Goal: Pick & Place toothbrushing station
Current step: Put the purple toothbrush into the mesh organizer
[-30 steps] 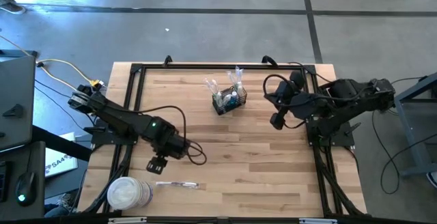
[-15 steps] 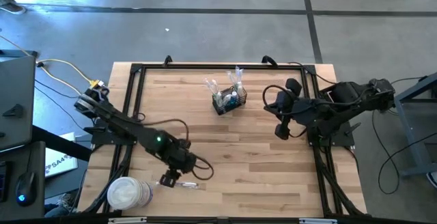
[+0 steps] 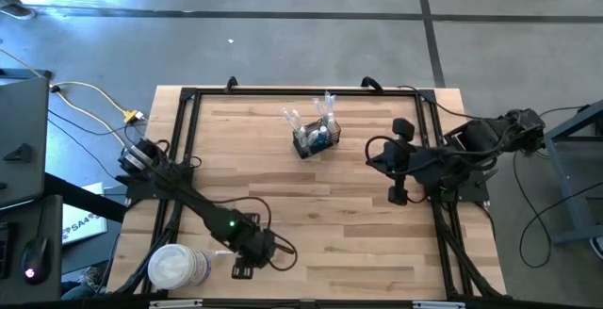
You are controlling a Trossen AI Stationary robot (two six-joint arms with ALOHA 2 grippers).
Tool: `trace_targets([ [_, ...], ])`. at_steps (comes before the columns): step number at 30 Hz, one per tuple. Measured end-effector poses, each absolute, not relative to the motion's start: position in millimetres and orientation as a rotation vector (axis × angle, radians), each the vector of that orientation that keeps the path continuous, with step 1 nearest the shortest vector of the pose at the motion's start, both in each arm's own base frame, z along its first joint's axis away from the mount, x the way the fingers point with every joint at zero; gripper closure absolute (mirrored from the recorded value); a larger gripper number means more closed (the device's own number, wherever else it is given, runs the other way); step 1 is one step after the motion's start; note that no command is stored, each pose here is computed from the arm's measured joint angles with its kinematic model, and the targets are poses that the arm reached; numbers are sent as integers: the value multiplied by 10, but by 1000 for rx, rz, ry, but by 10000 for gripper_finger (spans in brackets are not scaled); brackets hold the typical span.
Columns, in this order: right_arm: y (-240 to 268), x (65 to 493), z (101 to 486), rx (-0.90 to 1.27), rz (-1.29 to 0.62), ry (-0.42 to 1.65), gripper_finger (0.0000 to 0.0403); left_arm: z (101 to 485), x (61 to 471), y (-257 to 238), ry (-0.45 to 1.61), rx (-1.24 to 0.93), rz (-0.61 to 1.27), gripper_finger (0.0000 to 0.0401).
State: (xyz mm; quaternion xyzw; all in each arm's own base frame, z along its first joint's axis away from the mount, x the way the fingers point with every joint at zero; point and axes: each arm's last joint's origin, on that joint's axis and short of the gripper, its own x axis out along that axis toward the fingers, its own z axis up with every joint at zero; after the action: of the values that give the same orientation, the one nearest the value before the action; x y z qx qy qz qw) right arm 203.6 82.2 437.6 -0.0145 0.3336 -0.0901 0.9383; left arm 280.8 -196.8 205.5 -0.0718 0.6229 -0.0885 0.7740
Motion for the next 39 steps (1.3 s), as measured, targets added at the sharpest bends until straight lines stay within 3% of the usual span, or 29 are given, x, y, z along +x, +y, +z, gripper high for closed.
trace_targets([
  [19, 951, 1978, 4375, -25, -132, 679, 401, 1654, 2498, -2083, 1439, -290, -23, 157],
  [27, 951, 1979, 4375, -20, -134, 678, 401, 1543, 2440, -2037, 1460, -305, -40, 165],
  [32, 952, 1979, 4374, -20, -134, 679, 400, 1521, 2427, -2024, 1470, -296, -45, 224],
  [39, 951, 1979, 4374, -28, -131, 679, 400, 1507, 2415, -2006, 1481, -231, -80, 372],
])
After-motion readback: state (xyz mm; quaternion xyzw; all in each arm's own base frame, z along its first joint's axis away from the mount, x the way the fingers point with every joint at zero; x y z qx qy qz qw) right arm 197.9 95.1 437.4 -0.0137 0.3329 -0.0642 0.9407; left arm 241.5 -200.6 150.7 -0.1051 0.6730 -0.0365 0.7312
